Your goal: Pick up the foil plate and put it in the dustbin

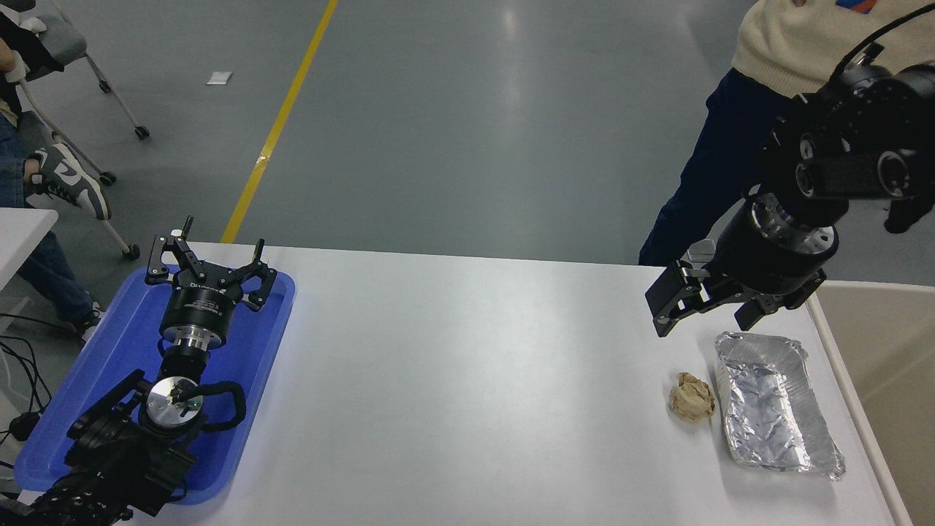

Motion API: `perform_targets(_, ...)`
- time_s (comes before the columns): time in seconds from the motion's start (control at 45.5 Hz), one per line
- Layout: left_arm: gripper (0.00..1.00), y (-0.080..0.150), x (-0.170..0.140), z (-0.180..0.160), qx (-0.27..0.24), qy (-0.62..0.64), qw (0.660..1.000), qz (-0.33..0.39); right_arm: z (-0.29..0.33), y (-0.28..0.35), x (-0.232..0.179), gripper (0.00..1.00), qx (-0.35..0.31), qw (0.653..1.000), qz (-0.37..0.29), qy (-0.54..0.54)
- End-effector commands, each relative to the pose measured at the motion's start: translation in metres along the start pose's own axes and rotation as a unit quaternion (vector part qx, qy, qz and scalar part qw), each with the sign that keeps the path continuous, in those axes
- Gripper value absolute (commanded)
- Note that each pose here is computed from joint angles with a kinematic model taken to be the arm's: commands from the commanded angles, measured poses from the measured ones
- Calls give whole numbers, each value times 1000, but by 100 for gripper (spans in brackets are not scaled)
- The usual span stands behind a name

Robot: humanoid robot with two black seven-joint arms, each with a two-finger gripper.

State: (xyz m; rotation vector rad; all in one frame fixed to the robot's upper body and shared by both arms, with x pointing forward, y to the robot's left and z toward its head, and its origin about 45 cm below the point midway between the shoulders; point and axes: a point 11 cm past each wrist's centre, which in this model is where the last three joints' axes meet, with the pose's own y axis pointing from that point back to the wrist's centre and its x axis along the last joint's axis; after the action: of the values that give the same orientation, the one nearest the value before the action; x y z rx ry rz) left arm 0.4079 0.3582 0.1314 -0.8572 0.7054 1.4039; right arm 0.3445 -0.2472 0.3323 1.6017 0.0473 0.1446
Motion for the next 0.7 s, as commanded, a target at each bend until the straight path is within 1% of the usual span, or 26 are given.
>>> perform_targets(0.0, 100, 0, 0, 0, 0, 0, 1000, 0, 2, -4, -1, 100, 0, 1000, -1, 3)
perform_targets(0.132, 100, 0, 0, 0, 0, 0, 1000, 0, 21, -14, -3, 100, -7, 1000, 10, -2)
perform_targets(0.22, 100, 0, 0, -1, 0, 1, 1000, 0, 45, -20, -10, 100, -8, 1000, 9, -7)
perform_targets(0.352, 100, 0, 0, 0, 0, 0, 1000, 0, 95, -32, -26, 100, -38, 999, 9, 16)
perform_targets(0.44, 100, 0, 0, 0, 0, 0, 1000, 0, 150, -41, -37, 100, -73, 997, 13, 16)
perform_targets(0.505, 100, 0, 0, 0, 0, 0, 1000, 0, 174, -49, -42, 100, -85, 996, 17, 10)
perform_targets(0.571, 100, 0, 0, 0, 0, 0, 1000, 0, 196, -59, -45, 100, -89, 995, 36, 0)
perform_targets(0.681, 100, 0, 0, 0, 0, 0, 1000, 0, 220, -77, -50, 100, -101, 994, 47, 0)
